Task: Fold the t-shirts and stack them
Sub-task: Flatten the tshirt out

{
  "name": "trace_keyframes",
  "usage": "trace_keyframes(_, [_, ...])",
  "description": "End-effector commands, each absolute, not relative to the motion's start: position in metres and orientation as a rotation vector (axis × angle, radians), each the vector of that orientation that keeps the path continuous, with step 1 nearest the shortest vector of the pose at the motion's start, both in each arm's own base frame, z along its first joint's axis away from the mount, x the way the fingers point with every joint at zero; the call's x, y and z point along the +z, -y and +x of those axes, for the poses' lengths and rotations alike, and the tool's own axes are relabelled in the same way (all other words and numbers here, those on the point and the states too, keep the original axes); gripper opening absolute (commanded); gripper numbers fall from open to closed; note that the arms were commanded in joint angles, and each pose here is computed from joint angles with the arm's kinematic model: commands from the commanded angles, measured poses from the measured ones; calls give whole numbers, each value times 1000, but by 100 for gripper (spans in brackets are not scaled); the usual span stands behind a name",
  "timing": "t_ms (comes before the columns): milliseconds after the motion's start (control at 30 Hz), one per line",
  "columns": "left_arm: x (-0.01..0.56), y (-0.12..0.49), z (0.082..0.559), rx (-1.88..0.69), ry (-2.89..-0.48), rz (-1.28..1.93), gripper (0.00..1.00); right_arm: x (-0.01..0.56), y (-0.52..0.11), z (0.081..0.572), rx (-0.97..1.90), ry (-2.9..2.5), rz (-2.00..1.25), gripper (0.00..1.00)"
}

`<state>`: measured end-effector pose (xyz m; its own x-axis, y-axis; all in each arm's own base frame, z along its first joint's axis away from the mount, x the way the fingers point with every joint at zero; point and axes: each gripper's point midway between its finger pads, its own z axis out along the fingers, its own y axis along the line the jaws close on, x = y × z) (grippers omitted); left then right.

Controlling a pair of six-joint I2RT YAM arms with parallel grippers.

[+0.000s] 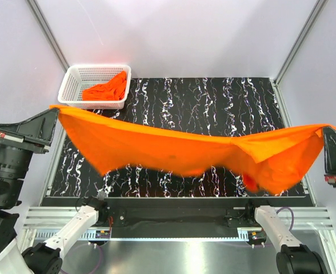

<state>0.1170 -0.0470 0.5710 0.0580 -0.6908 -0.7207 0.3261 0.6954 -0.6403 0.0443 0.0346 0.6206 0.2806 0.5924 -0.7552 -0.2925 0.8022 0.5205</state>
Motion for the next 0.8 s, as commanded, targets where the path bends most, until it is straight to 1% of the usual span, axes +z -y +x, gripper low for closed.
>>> trace_keyframes(0, [557, 51, 147, -720, -1374, -352, 0, 596, -41, 114, 636, -1318, 378, 0])
trace_keyframes(100, [519, 57, 187, -667, -1490, -418, 0, 566, -37, 155, 583, -1420, 421, 0])
trace_keyframes(133, [507, 59, 198, -651, -1522, -429, 0, 540, -35, 178, 559, -1493, 452, 0])
trace_keyframes(167, [479, 63, 219, -614, -1596, -451, 0, 536, -35, 188, 559, -1483, 450, 0])
trace_keyframes(200, [466, 62, 230, -586, -1618, -485, 0, 526, -35, 199, 553, -1499, 459, 0])
trace_keyframes(233, [454, 62, 239, -561, -1644, -507, 0, 492, -36, 222, 540, -1577, 483, 0])
trace_keyframes(267, [427, 65, 254, -522, -1706, -514, 0, 480, -36, 229, 538, -1587, 491, 0])
trace_keyframes(300, [417, 66, 271, -493, -1711, -522, 0, 474, -35, 243, 539, -1571, 500, 0])
trace_keyframes(333, [403, 67, 282, -462, -1734, -523, 0, 440, -33, 260, 515, -1640, 532, 0])
trace_keyframes(367, [375, 69, 295, -421, -1786, -516, 0, 427, -33, 270, 504, -1665, 535, 0])
trace_keyframes(400, [362, 71, 317, -379, -1790, -514, 0, 417, -33, 286, 500, -1673, 535, 0])
trace_keyframes(433, [348, 71, 329, -349, -1810, -518, 0, 392, -28, 299, 457, -1718, 562, 0])
trace_keyframes(500, [321, 76, 357, -315, -1825, -499, 0, 370, -26, 328, 417, -1754, 557, 0])
trace_keyframes(533, [295, 80, 376, -267, -1883, -477, 0, 358, -24, 339, 395, -1779, 554, 0])
trace_keyframes(600, [272, 78, 401, -227, -1926, -485, 0, 333, -19, 372, 334, -1828, 550, 0])
trace_keyframes(633, [239, 80, 419, -181, -2005, -484, 0, 327, -19, 384, 321, -1840, 540, 0])
trace_keyframes(667, [241, 79, 432, -173, -2003, -484, 0, 305, -17, 407, 288, -1889, 532, 0])
trace_keyframes(733, [216, 76, 461, -125, -2061, -484, 0, 294, -17, 431, 275, -1917, 509, 0])
trace_keyframes(767, [210, 71, 470, -127, -2075, -492, 0, 268, -19, 450, 258, -1978, 503, 0])
